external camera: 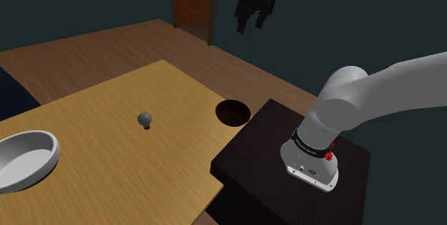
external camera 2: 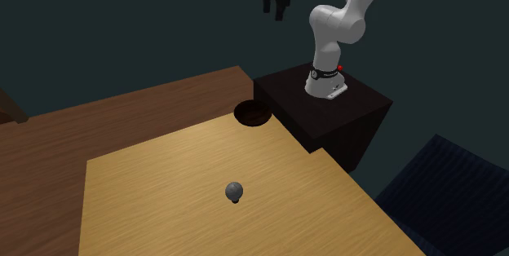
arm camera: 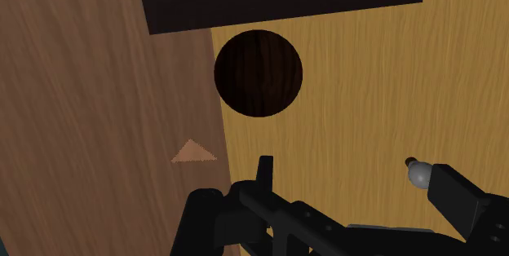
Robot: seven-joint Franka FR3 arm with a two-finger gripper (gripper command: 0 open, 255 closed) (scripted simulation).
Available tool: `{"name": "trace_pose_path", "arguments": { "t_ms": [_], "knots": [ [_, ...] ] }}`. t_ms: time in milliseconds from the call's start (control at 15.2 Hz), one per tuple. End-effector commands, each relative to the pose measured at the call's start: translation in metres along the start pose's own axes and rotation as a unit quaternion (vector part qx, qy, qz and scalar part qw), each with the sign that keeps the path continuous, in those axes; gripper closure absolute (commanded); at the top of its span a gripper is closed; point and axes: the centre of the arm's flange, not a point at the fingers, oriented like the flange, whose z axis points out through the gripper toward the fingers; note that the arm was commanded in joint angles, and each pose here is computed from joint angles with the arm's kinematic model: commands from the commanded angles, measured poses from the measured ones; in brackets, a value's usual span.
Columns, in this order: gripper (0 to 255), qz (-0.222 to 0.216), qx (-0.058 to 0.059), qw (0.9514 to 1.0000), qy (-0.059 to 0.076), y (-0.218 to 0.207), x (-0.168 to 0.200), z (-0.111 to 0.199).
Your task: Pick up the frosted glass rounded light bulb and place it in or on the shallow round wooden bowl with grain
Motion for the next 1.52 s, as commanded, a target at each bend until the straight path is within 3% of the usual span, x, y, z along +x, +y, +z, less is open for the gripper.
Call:
{"name": "trace_pose_path", "arguments": {
  "t_ms": [0,1452],
  "knots": [
    [0,0.000,0.000,1.0000,0.000,0.000,0.000,0.000],
    [0,0.052,-0.029,0.9978,0.028,-0.173,0.087,0.220]
  ]
}}
